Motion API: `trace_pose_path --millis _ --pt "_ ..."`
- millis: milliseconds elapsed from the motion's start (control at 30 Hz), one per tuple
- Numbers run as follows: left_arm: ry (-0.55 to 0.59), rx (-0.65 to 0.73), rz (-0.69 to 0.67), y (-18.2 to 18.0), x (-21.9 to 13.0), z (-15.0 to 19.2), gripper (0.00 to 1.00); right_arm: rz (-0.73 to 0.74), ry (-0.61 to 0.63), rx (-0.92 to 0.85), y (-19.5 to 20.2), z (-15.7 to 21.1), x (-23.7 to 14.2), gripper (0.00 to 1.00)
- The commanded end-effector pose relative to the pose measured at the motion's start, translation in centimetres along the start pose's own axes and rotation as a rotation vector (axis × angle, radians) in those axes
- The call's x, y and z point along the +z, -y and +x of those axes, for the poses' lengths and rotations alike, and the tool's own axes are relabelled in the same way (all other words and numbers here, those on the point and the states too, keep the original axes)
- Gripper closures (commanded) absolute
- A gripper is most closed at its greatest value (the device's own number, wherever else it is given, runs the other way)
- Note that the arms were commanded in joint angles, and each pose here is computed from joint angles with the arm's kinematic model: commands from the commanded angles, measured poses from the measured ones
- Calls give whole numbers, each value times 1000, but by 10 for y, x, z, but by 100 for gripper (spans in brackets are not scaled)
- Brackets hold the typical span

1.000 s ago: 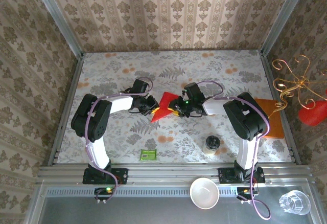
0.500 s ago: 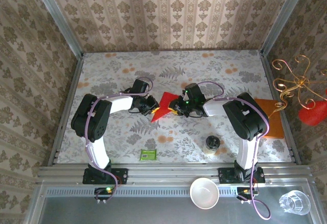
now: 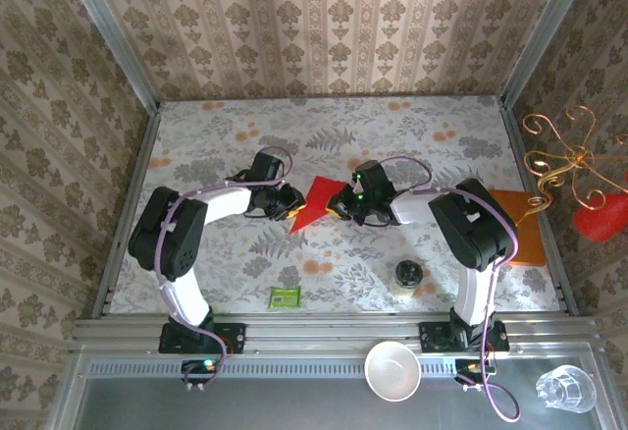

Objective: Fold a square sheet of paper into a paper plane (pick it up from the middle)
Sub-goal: Fold the wing for the fifth time at the center of the table.

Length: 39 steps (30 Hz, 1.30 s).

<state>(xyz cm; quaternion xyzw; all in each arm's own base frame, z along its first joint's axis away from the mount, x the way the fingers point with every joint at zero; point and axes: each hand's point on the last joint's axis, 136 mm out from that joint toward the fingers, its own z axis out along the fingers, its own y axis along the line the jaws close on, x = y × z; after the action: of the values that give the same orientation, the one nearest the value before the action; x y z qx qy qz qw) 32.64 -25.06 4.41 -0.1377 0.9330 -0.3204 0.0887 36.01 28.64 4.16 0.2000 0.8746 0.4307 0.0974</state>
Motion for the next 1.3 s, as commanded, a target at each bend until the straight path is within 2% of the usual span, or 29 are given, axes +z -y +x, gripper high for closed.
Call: trace_pose_path --millis 0,233,367,467,633,833,1067,1267 --pt "66 170 31 15 -18 1 66 -27 47 13 -17 -9 -16 96" --pt "154 489 17 42 -29 14 49 -14 48 68 -22 -15 -31 97" --pt "177 669 -26 50 -20 22 39 -2 46 101 -21 -18 -35 97" --pt "181 816 -32 56 -10 34 36 4 38 127 -18 -19 -37 97" --pt "215 1045 -59 61 2 46 35 -6 22 155 -18 -21 -37 96" --pt "241 1198 -126 58 14 45 36 -22 10 191 -18 -24 -40 96" --pt "263 1296 -175 55 29 48 41 -46 -10 227 -19 -25 -42 95" --pt "306 1298 -206 51 33 40 51 -53 -18 244 -19 -26 -43 95"
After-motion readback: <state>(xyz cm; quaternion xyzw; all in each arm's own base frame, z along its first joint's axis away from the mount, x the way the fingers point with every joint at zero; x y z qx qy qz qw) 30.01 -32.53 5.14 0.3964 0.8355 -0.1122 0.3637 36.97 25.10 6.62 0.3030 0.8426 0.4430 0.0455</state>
